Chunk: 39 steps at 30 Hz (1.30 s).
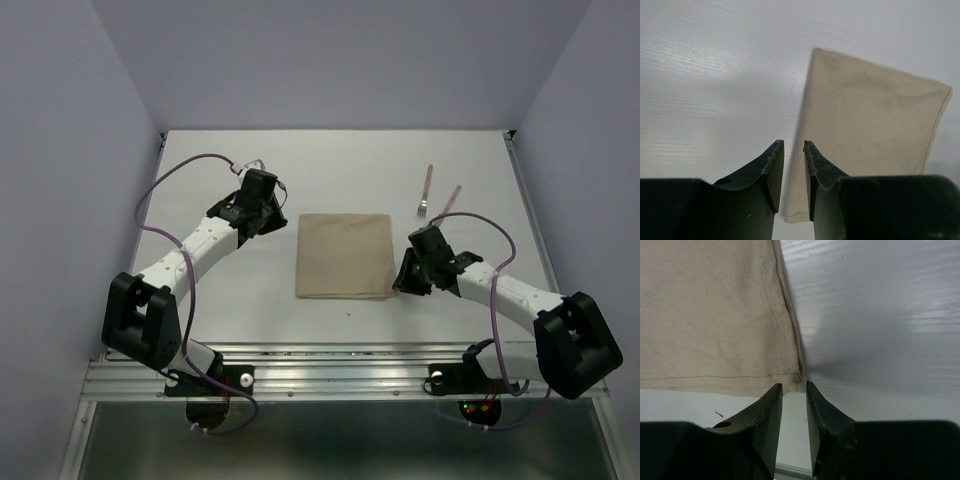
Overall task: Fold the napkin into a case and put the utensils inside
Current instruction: Pick up the top corner of the square-folded napkin from the center of the board.
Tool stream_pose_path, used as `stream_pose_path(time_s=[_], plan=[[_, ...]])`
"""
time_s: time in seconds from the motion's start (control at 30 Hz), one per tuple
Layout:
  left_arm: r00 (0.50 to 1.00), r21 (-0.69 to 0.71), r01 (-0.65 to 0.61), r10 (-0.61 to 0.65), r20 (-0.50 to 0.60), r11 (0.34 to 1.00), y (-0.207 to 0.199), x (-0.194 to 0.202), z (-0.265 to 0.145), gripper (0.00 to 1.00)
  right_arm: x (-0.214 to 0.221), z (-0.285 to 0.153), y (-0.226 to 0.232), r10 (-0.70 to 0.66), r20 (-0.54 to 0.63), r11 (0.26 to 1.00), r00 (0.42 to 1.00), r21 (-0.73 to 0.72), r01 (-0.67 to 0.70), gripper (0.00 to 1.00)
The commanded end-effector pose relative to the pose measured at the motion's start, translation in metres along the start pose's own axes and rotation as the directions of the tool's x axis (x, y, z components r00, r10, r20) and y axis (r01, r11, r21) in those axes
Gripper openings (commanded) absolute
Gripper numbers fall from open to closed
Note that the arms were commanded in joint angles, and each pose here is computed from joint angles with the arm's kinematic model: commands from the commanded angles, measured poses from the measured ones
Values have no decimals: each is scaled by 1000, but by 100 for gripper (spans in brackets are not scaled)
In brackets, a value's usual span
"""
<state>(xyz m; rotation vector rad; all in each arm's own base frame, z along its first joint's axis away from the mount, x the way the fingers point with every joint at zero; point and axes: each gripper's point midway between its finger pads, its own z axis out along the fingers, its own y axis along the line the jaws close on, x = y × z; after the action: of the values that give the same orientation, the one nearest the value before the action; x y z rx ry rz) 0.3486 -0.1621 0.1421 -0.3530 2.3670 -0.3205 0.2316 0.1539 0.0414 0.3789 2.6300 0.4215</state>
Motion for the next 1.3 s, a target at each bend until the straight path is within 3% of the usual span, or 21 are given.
stream_pose_path(time_s=[0.0, 0.7, 1.03, 1.27], plan=[[1000, -18, 2, -3, -6, 1000, 7, 8, -4, 35, 11, 6, 14, 34, -41, 998, 999, -60, -36, 32], [999, -9, -22, 21, -48, 1000, 7, 23, 6, 35, -4, 5, 14, 17, 21, 1000, 1000, -27, -16, 28], [997, -9, -38, 37, -61, 999, 5, 25, 11, 35, -8, 4, 21, 2, 29, 998, 1000, -55, -1, 31], [997, -7, -44, 43, -66, 999, 3, 29, 12, 36, -14, 3, 27, -6, 38, 998, 999, -61, 9, 25]])
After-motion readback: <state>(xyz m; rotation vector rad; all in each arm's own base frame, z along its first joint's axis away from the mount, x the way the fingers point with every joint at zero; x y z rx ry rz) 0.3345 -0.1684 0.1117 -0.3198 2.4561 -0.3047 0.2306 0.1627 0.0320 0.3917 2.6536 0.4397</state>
